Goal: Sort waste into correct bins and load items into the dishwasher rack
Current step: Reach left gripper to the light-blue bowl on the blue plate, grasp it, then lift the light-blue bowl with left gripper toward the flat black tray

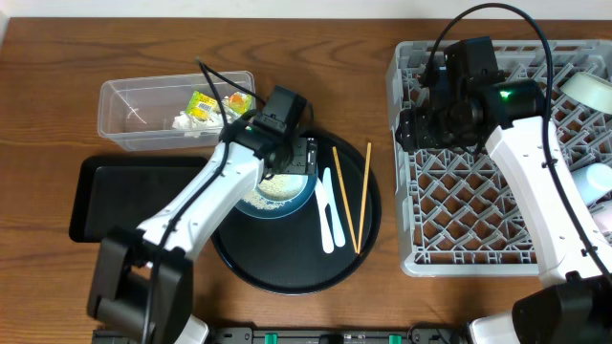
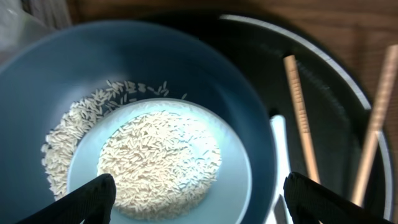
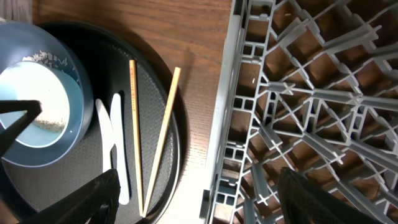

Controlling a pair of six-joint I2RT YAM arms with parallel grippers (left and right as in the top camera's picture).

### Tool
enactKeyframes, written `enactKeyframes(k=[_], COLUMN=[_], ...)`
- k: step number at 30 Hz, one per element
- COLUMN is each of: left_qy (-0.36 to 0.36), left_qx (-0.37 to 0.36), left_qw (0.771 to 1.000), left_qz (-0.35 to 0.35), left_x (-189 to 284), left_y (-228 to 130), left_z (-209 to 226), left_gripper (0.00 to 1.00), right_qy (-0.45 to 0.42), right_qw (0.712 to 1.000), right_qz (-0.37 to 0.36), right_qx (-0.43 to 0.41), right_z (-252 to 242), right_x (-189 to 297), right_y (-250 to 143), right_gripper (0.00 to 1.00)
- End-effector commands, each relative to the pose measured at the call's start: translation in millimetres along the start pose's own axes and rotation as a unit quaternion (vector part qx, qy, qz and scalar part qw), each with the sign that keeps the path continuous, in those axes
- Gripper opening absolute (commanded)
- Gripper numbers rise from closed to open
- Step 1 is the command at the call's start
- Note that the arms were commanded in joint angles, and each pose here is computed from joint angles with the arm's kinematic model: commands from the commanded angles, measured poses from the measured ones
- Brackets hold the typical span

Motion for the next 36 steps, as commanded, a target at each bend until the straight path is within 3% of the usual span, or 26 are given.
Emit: enactKeyframes(k=[1,18,20,23,27,36], left_qy=[0.011,0.028,0.028,0.028,0.028,0.034], left_qx=[-0.004,-0.026,-0.027,-0.028,-0.029,-0.031], left_qw=[1.0,0.996,0.996,0.996,0.996,0.994], left_qz=[0.02,0.083,0.083,0.083,0.083,0.098], left_x=[-14.0,-55.3,-55.3,-55.3,-55.3,-60.1], left_y=[-5.6,-30.6,-30.9,-31.2,-31.6,-43.6], left_z=[3.0,-5.3,-5.8,-6.4,-7.0,-3.2], left_gripper=[0.88,0.86,0.82,0.66,0.53,0.41], right_qy=[-0.004,-0.017,-0.021,-0.023,-0.023,-0.023], right_qw=[1.0,1.0,1.0,1.0,1.0,1.0], right_qz=[-0.005,-0.002,-0.001,-0.001,-0.001,-0.001], right_qx=[-0.002,-0.001,-0.001,-0.001,-0.002,-0.001], right_z=[1.5,-2.2,-3.2,-3.7,-3.9,-3.7], right_x=[4.6,4.6,4.7,4.7,4.7,4.7], right_y=[0.0,-1.8,-2.0,-1.9,-2.0,-2.1], right_gripper=[0.78,0.78,0.79,0.79,0.79,0.79])
Point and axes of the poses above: each gripper's point midway between its finger pads, its own x axis back along the fingers, its own z axis along the line the jaws close on, y = z × x, the point moved 4 cm from there along x, back along the fingers
